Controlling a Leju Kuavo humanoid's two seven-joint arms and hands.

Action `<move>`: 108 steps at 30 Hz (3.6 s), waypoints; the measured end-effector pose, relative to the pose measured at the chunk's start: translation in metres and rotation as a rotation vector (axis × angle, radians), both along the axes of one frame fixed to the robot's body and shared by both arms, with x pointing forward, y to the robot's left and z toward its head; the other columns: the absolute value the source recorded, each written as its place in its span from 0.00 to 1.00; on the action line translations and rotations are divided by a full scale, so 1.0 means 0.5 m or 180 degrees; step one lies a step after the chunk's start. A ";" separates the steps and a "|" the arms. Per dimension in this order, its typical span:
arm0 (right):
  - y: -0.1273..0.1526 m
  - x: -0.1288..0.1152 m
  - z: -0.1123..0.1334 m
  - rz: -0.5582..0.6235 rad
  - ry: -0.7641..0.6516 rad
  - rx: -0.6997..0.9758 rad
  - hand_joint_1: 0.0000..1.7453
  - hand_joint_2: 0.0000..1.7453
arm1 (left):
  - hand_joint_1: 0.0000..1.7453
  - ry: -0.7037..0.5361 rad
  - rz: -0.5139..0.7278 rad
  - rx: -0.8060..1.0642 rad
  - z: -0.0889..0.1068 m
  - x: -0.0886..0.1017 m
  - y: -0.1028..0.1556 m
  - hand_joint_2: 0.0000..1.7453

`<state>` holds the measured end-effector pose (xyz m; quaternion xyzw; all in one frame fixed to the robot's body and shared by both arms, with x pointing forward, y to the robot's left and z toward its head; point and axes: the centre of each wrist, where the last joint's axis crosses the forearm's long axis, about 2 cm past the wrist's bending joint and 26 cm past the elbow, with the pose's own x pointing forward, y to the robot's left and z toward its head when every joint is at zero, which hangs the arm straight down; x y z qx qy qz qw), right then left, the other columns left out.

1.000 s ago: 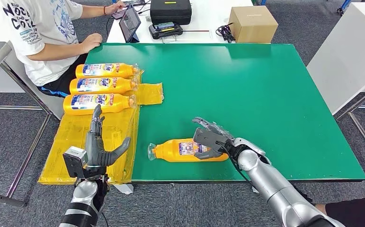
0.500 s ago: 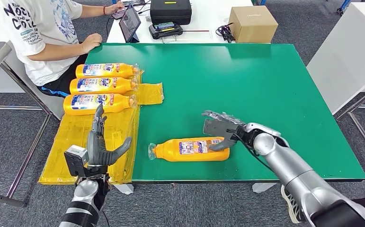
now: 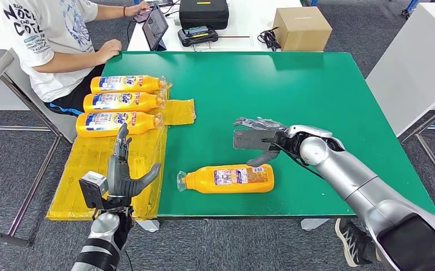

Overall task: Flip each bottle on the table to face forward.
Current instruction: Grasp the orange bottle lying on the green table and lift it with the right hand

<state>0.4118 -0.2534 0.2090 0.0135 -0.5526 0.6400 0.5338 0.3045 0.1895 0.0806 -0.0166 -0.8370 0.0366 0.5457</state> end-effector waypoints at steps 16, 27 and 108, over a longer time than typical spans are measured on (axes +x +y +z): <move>0.075 -0.002 0.025 0.0371 0.0094 -0.0330 0.00 1.00 | 0.00 -0.0019 -0.0099 -0.0098 0.008 0.006 -0.018 1.00; 0.121 -0.028 -0.022 0.0597 0.0178 -0.0390 0.00 1.00 | 0.00 -0.0015 -0.0170 -0.0139 0.014 0.015 -0.030 1.00; 0.120 -0.096 -0.218 0.0045 -0.0316 -0.0788 1.00 1.00 | 0.00 0.0199 -0.0177 -0.0178 -0.005 -0.002 -0.039 1.00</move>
